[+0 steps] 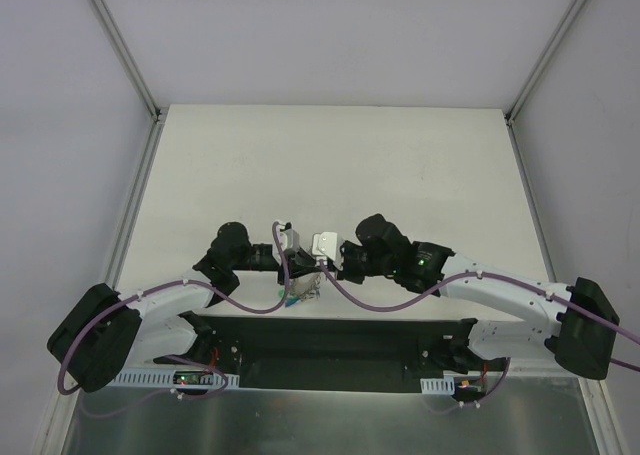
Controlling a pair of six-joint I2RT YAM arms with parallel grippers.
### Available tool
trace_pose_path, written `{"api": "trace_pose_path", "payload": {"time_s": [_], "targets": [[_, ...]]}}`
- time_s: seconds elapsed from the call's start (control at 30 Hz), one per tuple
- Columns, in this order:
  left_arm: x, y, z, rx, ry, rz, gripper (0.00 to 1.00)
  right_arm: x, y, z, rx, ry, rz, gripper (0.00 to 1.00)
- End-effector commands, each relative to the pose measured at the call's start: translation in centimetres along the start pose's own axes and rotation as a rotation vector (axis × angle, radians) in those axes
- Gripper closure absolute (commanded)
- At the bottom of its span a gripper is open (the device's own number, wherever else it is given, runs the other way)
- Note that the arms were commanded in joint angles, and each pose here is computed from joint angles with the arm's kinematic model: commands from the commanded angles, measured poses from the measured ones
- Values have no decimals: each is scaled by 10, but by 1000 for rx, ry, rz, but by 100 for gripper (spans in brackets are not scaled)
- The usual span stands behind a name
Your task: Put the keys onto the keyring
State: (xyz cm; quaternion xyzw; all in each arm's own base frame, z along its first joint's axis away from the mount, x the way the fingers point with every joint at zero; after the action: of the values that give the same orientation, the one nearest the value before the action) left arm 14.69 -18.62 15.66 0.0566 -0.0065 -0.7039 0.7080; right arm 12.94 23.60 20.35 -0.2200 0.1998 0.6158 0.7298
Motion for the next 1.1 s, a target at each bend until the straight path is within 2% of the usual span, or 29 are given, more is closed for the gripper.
{"api": "trace_pose_path", "payload": {"time_s": [0.0,0.23,0.27,0.47,0.73,0.87,0.93,1.07], "targets": [[2,6,15,73,-76,-3,100,7,-1,15,-19,-85,15,99],[-1,7,3,25,-50,101,100,12,-4,3,22,-37,-36,99],[-1,7,0,-28,-46,133,100,10,-4,-1,29,-34,-44,99],[-5,2,-24,-140,-67,258,100,1,-4,-12,75,-32,-119,99],[20,24,-41,-270,-104,256,100,-18,-13,-30,148,-43,-266,99],[28,33,-55,-313,-41,274,100,-28,-18,-39,173,-49,-321,99],[32,42,-50,-277,-29,278,100,-31,-21,-42,187,-49,-340,99],[33,47,-61,-293,89,279,100,-34,-24,-44,197,-56,-356,99]]}}
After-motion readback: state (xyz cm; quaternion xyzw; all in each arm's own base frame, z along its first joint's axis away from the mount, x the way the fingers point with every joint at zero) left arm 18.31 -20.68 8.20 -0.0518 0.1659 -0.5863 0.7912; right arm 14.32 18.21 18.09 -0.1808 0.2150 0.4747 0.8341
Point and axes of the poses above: each gripper's point midway between its finger pads, its own x axis out along the fingers, its own y axis along the line the jaws close on, z = x × y, the point moved 10 cm from there along -x, back along the fingers, and after that the axes turned 9 degrees about x, right-handed, at the moved point
